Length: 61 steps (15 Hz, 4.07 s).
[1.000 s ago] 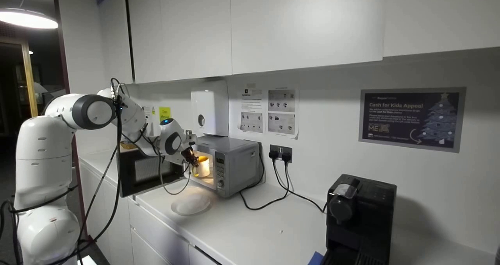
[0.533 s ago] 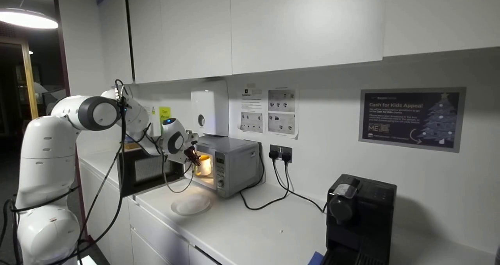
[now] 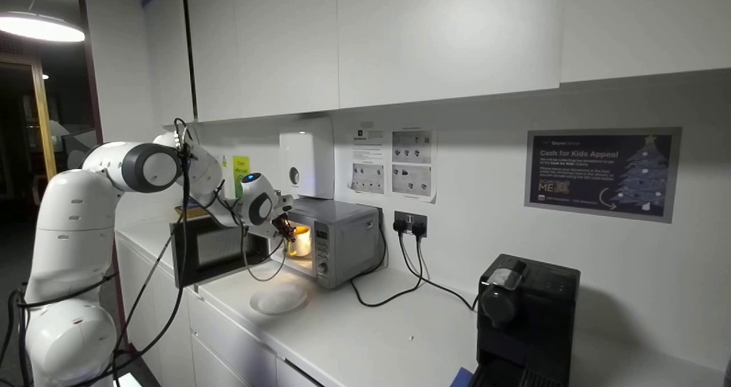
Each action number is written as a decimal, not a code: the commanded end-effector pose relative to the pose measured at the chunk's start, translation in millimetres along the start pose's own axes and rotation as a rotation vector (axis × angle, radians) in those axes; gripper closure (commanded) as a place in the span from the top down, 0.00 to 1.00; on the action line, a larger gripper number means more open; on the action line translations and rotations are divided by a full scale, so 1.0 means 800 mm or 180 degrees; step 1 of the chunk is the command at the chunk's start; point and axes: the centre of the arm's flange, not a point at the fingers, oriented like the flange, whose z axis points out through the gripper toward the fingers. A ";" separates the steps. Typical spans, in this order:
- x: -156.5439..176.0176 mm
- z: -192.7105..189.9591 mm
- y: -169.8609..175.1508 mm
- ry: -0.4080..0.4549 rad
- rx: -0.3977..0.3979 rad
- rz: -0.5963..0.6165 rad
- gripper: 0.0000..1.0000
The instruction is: Move the mug to the microwave
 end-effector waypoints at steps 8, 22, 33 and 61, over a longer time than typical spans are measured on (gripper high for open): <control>0.037 0.005 0.007 -0.0003 -0.0033 -0.0069 0.04; 0.044 0.020 0.004 -0.0026 -0.0055 -0.0130 0.04; 0.041 0.012 -0.003 -0.0033 -0.0011 -0.0103 0.94; -0.034 -0.032 0.012 -0.0253 -0.0050 0.0057 0.27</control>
